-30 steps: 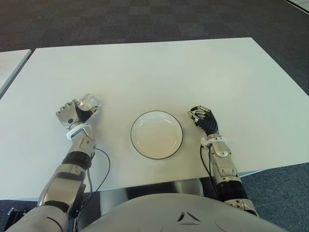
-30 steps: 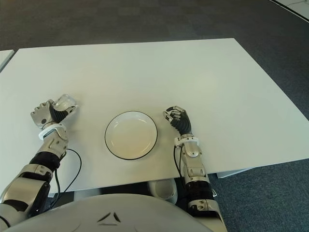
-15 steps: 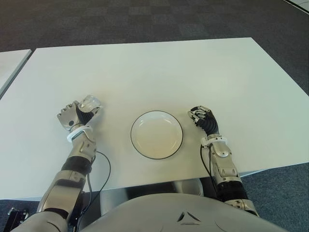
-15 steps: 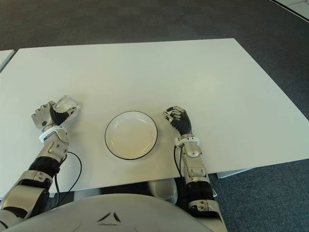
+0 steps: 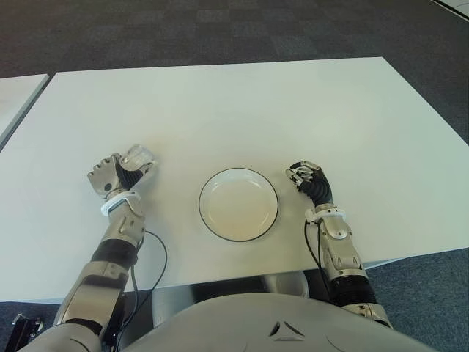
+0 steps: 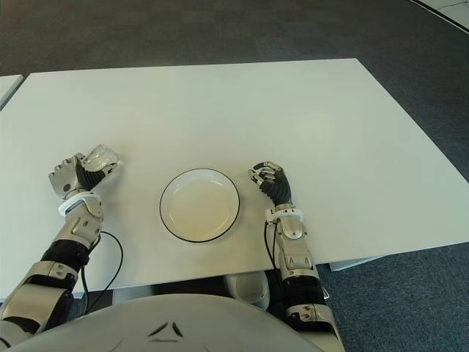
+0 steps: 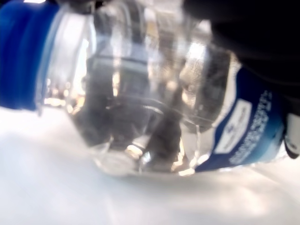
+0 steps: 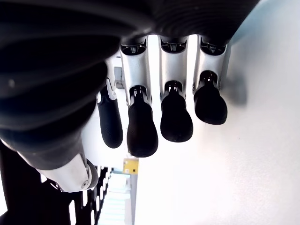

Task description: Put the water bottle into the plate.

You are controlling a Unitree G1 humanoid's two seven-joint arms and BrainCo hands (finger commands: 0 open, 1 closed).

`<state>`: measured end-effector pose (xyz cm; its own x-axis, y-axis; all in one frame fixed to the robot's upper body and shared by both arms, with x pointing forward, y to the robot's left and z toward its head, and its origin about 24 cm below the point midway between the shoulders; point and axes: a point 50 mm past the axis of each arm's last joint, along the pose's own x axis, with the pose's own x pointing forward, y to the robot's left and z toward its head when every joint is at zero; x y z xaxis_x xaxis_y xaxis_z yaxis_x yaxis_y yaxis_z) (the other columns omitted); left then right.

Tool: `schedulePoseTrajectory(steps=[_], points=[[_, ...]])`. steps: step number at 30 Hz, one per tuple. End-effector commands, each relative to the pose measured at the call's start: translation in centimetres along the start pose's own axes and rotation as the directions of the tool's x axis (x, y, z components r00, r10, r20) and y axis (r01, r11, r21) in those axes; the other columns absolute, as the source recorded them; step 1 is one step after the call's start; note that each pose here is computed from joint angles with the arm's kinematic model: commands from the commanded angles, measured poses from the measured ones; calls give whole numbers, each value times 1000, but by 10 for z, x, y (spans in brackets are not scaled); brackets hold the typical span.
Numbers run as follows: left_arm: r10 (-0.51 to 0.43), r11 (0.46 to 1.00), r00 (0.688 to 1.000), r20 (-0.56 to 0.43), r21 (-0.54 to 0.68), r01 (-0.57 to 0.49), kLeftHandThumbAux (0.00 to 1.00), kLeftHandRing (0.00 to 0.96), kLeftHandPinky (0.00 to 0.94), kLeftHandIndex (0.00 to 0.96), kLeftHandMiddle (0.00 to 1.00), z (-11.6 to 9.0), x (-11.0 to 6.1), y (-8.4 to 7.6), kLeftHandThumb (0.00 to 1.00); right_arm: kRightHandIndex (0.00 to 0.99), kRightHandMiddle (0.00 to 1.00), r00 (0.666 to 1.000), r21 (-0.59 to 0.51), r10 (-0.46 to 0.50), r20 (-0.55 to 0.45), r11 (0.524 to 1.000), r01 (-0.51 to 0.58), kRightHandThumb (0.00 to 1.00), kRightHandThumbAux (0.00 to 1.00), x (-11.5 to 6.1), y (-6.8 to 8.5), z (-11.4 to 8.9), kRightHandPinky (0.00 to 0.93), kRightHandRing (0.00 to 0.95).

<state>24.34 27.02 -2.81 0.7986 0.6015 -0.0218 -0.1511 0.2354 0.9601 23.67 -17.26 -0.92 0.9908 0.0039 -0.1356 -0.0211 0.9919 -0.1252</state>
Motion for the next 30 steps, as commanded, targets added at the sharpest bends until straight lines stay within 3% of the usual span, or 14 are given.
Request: schedulePoseTrajectory(steps=[1, 17, 30], points=[[-182, 983, 982, -56, -9, 182, 666, 796, 778, 407, 523, -17, -25, -27, 852, 437, 755, 997, 7, 1, -71, 1000, 0, 702, 731, -6, 1, -13, 746, 746], [-100, 973, 988, 116, -198, 122, 668, 819, 775, 400, 526, -10, -29, -11, 852, 437, 757, 997, 5, 4, -76, 1000, -3, 701, 731, -6, 0, -14, 748, 749], [16, 951, 965, 262, -302, 67, 669, 832, 763, 399, 526, 15, -37, 22, 853, 437, 763, 997, 6, 4, -80, 1000, -3, 700, 731, -6, 1, -15, 758, 755]])
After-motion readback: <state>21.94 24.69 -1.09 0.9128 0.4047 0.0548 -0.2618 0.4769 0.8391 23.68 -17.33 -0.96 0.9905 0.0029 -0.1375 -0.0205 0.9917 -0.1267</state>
